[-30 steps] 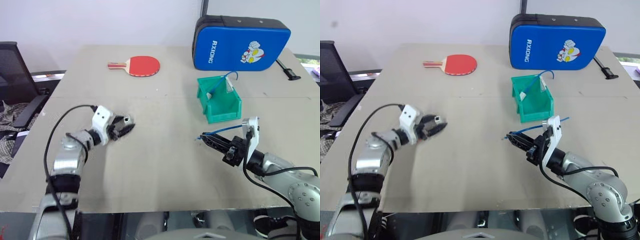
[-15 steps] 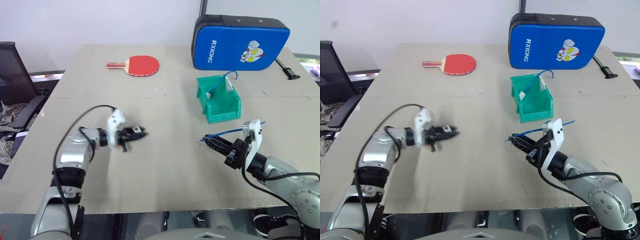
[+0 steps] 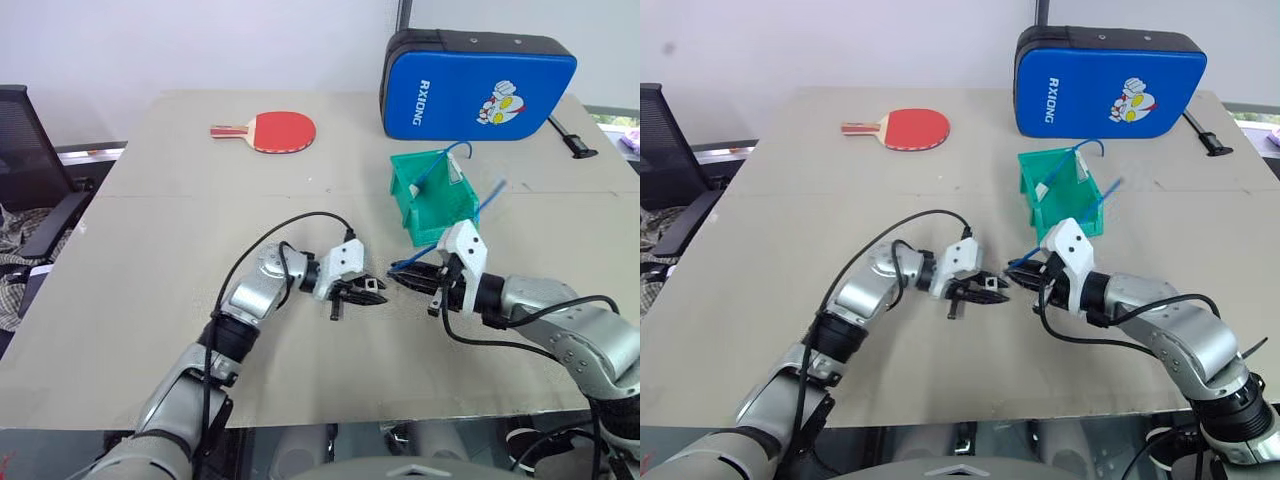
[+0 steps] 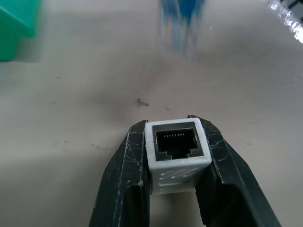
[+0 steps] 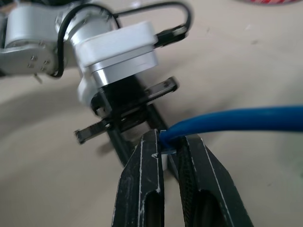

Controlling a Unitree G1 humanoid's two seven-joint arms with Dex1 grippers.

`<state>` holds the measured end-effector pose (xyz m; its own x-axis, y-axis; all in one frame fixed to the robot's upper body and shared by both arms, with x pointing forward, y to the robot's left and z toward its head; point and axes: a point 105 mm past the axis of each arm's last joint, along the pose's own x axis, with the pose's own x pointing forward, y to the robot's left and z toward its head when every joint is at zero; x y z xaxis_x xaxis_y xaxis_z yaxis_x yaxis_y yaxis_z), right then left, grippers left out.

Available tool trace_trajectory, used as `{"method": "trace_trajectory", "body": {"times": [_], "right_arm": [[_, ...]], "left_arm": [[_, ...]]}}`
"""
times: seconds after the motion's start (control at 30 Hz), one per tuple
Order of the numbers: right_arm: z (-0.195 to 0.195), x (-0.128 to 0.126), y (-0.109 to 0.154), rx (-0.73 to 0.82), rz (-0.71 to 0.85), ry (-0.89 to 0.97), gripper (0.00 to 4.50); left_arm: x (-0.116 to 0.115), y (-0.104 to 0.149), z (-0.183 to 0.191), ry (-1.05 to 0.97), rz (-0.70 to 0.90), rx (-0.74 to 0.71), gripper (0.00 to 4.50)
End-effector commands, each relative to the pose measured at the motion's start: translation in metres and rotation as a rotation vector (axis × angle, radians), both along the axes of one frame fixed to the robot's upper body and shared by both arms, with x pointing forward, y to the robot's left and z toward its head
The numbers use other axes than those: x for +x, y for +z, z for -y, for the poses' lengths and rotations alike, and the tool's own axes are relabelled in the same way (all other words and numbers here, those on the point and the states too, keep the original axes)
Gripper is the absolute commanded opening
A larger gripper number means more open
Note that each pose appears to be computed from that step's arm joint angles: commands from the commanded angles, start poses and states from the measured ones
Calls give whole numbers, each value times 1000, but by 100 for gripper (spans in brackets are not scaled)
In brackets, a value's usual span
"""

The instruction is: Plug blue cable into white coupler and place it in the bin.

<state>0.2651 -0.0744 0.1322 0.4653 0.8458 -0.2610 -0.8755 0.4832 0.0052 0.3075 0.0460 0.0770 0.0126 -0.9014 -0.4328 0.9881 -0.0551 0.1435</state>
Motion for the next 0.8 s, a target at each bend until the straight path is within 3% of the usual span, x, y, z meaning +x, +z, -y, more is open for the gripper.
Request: {"method": "trace_trajectory", "body": {"times": [0.03, 0.5, 0.8], "right_arm": [[-11, 2, 2, -35, 58, 74, 0], [-5, 6, -26, -262, 62, 215, 0], [0, 14, -25, -388, 52, 327, 0]], "left_arm": [[1, -3, 3, -53, 53, 50, 66], [2, -9, 5, -78, 68, 60, 66], [5, -8, 5, -74, 85, 58, 66]]}}
